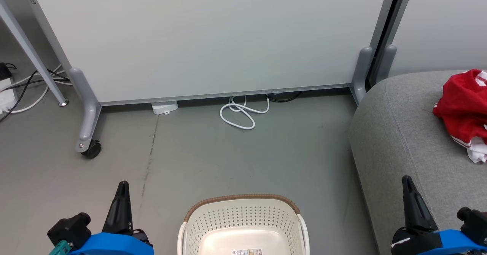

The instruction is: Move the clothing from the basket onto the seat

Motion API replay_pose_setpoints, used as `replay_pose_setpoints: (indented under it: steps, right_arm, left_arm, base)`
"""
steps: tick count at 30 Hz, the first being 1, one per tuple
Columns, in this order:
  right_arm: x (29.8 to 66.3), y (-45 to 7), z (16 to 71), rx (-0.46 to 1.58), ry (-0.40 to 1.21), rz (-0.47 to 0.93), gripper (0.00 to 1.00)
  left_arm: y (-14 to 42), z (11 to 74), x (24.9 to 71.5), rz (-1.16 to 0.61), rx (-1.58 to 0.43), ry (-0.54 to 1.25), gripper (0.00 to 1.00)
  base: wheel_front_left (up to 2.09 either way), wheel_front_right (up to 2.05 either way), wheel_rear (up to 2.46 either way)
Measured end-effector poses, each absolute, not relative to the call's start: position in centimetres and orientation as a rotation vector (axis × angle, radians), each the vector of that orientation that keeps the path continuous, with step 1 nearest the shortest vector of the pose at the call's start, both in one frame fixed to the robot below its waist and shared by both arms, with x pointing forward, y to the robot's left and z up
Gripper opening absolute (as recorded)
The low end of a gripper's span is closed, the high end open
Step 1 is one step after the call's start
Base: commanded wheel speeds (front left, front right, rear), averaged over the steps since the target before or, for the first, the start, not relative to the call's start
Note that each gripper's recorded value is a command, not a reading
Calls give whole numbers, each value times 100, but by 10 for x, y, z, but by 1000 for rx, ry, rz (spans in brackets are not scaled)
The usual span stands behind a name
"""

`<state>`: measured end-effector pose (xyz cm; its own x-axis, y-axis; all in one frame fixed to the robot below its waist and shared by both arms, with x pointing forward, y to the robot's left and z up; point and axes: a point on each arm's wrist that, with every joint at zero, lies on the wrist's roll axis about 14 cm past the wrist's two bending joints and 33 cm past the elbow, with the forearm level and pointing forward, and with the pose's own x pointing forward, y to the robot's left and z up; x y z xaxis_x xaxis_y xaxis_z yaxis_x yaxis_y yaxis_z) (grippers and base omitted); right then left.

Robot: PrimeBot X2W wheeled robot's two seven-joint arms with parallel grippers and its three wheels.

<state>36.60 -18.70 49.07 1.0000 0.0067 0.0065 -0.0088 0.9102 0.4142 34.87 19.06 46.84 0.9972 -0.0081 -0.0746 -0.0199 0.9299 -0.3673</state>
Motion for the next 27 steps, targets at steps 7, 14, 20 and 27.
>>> replay_pose_setpoints:
  steps: [7, 14, 20, 27]
  right_arm:
    - [368, -190, 489, 541, 8, -11, 0]
    - [370, -192, 489, 644, 14, -25, 0]
    - [372, -194, 490, 731, 18, -34, 0]
    - [374, -195, 491, 822, 21, -41, 0]
  left_arm:
    - [195, 470, 353, 31, -495, 76, 0]
    - [198, 471, 355, 49, -603, 79, 0]
    - [199, 474, 359, 59, -693, 76, 0]
    - [201, 475, 361, 71, -790, 76, 0]
  base:
    - [0, 0, 0]
    - [0, 0, 0]
    - [0, 0, 0]
    - [0, 0, 0]
